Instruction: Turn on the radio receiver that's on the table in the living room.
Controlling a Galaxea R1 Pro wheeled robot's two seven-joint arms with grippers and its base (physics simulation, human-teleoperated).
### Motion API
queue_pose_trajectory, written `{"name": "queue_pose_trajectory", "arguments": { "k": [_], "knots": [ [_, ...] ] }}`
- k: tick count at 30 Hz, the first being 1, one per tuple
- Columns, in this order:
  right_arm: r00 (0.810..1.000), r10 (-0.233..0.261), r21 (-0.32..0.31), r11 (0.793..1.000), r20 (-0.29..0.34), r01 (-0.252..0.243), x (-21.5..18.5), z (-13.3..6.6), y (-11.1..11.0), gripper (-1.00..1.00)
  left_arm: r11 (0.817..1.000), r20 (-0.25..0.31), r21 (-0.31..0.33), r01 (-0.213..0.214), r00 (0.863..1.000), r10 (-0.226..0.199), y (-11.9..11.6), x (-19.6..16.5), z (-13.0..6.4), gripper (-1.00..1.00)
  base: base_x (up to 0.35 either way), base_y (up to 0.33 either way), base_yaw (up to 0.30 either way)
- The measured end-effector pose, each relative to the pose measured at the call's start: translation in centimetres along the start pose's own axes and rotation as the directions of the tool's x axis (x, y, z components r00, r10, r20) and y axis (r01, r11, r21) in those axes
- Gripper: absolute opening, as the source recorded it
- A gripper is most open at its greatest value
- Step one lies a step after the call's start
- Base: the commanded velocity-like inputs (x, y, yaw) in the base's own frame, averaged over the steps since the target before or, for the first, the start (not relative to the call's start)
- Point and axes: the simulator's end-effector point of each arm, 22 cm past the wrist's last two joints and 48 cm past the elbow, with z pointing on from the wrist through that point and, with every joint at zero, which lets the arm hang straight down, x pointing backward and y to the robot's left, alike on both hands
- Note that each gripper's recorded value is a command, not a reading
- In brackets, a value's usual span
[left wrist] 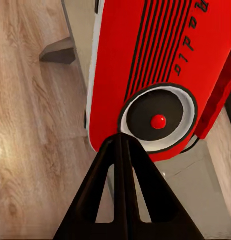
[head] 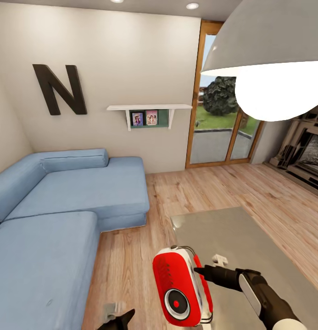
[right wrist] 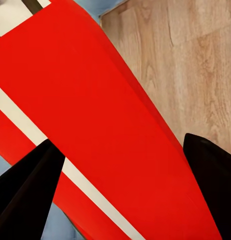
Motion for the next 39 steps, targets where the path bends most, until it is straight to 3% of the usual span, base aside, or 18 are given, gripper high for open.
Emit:
{"name": "queue_pose_trajectory", "arguments": {
  "k": [12,16,28,39],
  "knots": [
    [1.000,0.013,-0.060,0.998,-0.014,-0.013,1.4,3.1,4.8,-1.00,0.999,-0.016,0.035,-0.016,1.000,0.017,-1.5,0.4,0.5,-1.00,0.000,0.000,0.000],
    [1.000,0.014,-0.013,1.000,-0.022,-0.015,2.0,3.9,4.6,-1.00,0.999,-0.021,0.040,-0.024,0.999,0.025,-1.8,0.5,0.7,-1.00,0.000,0.000,0.000],
    [0.999,0.029,-0.006,1.000,-0.038,-0.029,2.8,4.2,4.5,-1.00,0.999,-0.019,0.028,-0.025,0.999,0.026,-1.3,0.4,0.5,-1.00,0.000,0.000,0.000],
    [0.999,0.033,-0.009,0.999,-0.043,-0.033,3.1,4.3,4.5,-1.00,0.999,-0.008,-0.023,-0.023,1.000,0.023,-0.1,0.2,0.5,-1.00,0.000,0.000,0.000]
  ]
}}
